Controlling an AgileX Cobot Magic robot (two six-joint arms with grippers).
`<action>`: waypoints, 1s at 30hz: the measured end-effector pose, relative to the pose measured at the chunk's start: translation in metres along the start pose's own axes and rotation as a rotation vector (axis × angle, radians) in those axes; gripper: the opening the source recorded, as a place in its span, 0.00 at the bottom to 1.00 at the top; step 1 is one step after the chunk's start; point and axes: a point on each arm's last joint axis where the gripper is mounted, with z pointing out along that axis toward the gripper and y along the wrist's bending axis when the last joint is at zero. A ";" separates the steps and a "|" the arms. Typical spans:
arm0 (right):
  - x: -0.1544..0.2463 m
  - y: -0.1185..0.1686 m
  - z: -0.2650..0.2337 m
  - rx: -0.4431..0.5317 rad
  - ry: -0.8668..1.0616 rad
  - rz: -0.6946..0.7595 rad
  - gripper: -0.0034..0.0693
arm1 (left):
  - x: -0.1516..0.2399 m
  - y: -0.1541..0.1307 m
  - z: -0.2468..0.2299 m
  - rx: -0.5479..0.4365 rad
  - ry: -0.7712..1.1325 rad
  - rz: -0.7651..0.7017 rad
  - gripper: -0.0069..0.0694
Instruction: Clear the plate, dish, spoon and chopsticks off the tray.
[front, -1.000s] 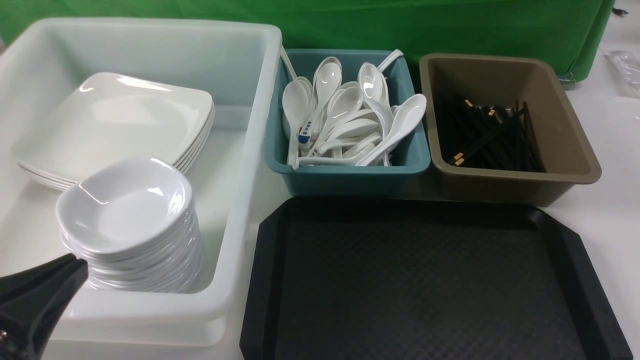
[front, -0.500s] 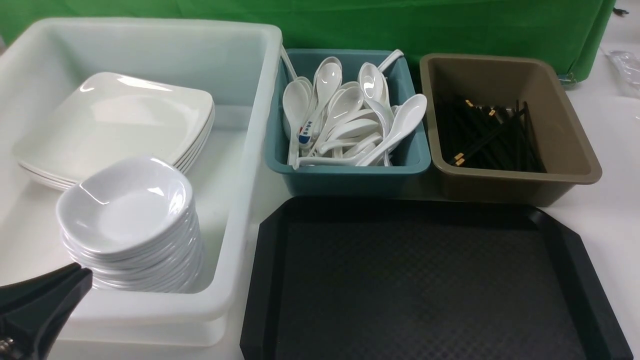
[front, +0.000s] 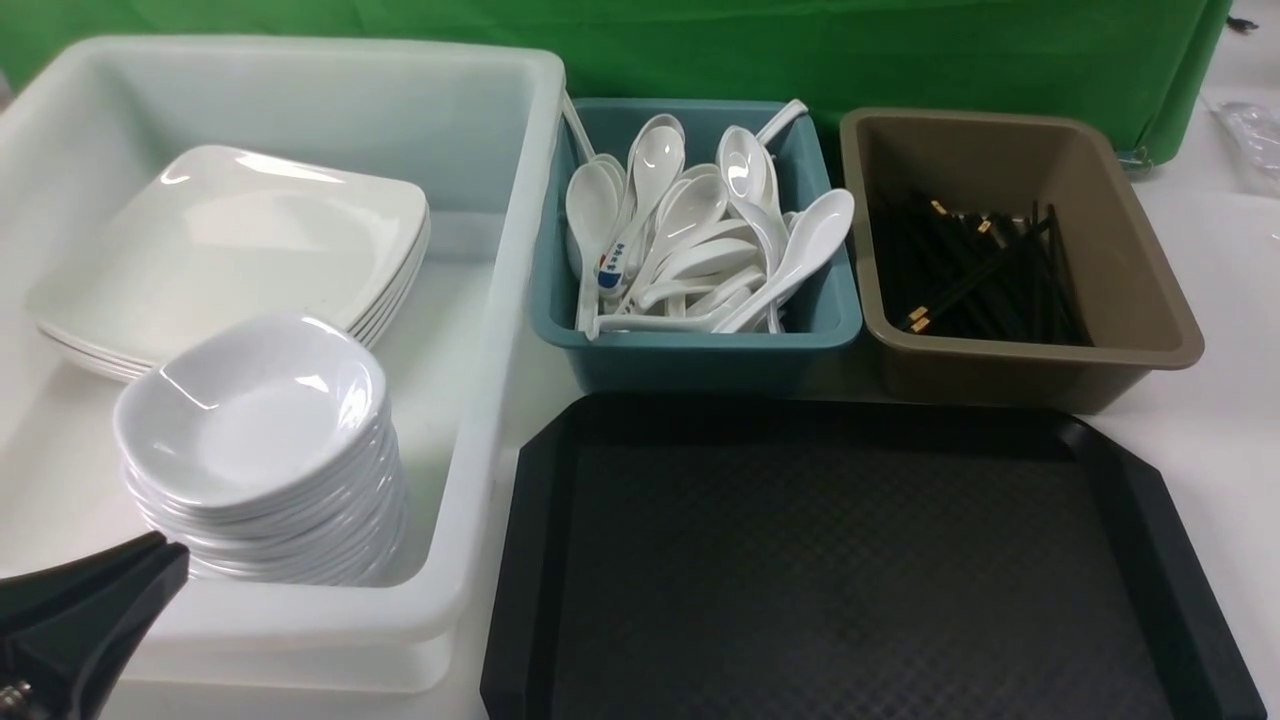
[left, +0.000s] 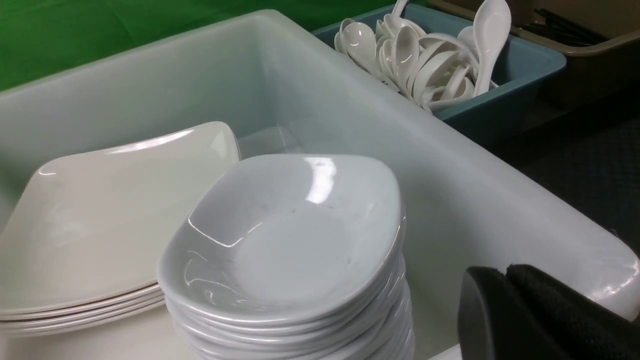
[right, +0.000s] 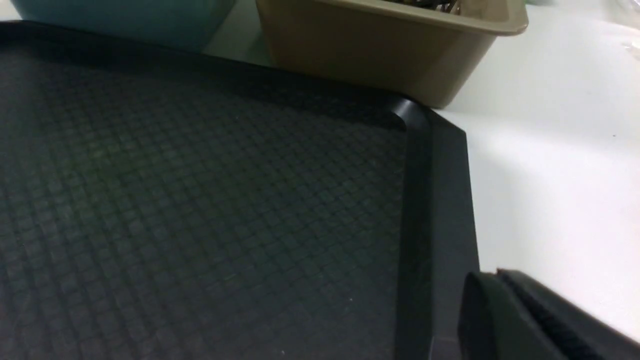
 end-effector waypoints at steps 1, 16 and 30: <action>0.000 0.000 0.000 0.000 0.000 0.000 0.07 | 0.000 0.000 0.000 0.002 0.002 0.000 0.11; 0.000 0.000 0.000 0.000 0.000 -0.004 0.09 | 0.000 0.000 0.000 0.004 0.003 0.000 0.11; 0.000 0.000 0.000 0.000 0.000 -0.004 0.13 | 0.000 0.000 0.000 0.004 0.003 0.000 0.11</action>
